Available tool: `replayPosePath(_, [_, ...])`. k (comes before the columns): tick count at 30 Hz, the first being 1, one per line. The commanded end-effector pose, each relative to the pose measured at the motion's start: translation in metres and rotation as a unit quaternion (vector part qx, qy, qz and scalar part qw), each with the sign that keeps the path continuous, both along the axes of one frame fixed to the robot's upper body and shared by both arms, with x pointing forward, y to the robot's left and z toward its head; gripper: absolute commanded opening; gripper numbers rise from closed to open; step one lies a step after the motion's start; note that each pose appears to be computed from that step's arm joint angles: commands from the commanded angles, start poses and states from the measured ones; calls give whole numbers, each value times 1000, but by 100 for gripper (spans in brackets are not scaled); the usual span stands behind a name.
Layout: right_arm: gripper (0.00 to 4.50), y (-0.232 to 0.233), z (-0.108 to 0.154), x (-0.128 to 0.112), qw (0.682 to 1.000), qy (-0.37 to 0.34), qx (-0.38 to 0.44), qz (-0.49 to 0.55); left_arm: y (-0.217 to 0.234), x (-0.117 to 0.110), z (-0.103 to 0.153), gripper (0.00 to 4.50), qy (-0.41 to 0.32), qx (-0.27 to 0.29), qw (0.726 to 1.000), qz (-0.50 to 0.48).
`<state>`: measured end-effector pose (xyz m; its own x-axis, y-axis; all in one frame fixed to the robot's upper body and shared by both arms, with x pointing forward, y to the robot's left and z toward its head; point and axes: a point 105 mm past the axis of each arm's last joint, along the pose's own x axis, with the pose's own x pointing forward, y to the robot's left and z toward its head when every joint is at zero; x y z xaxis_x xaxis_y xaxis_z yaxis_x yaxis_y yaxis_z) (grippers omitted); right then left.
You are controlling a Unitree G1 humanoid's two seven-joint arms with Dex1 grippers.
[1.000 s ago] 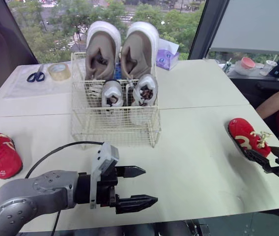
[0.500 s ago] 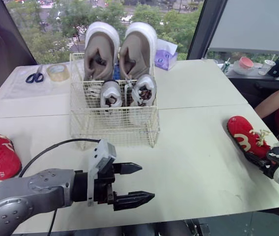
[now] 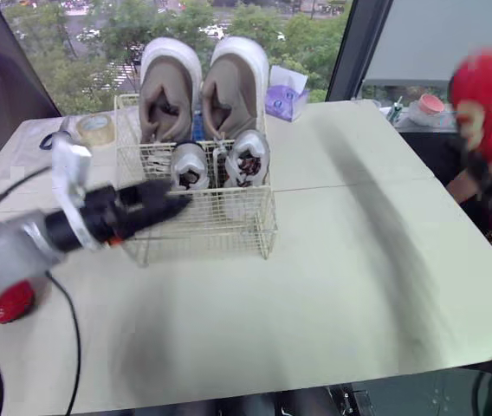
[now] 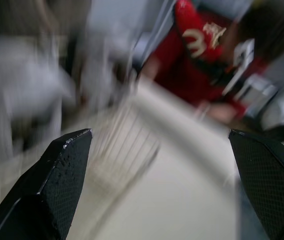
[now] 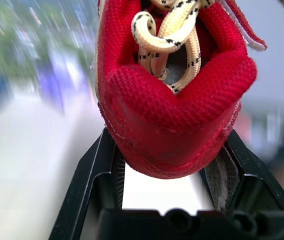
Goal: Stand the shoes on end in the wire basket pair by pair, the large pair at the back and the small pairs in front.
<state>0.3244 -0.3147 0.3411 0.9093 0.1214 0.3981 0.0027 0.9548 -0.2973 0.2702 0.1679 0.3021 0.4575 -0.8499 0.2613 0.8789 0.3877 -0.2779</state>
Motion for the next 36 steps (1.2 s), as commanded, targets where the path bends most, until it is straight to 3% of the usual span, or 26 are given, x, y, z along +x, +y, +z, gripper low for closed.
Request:
replayPosePath(1, [176, 67, 56, -13, 985, -70, -126, 94, 12, 8, 48, 450, -42, -79, 996, 0])
replayPosePath(4, [176, 118, 75, -19, 958, -93, -214, 168, 14, 16, 79, 450, -64, -114, 991, -1])
replayPosePath(6, [176, 144, 73, -20, 934, -95, -281, 198, 8, 19, 87, 450, -73, -98, 992, -6])
replayPosePath(10, [176, 180, 68, -18, 899, -115, -340, 251, -4, 18, 109, 450, -99, -85, 990, -52])
replayPosePath(18, [176, 207, 55, -14, 864, -136, -387, 292, -17, 25, 120, 450, -111, -42, 989, -85])
replayPosePath(26, [176, 219, 52, -21, 845, -159, -417, 295, -41, 29, 115, 450, -105, -4, 984, -142])
replayPosePath(30, [176, 221, 51, -25, 843, -164, -420, 292, -38, 33, 119, 318, -103, -17, 984, -142])
replayPosePath(36, [176, 222, 50, -28, 841, -163, -425, 292, -37, 28, 118, 23, -96, -21, 984, -150])
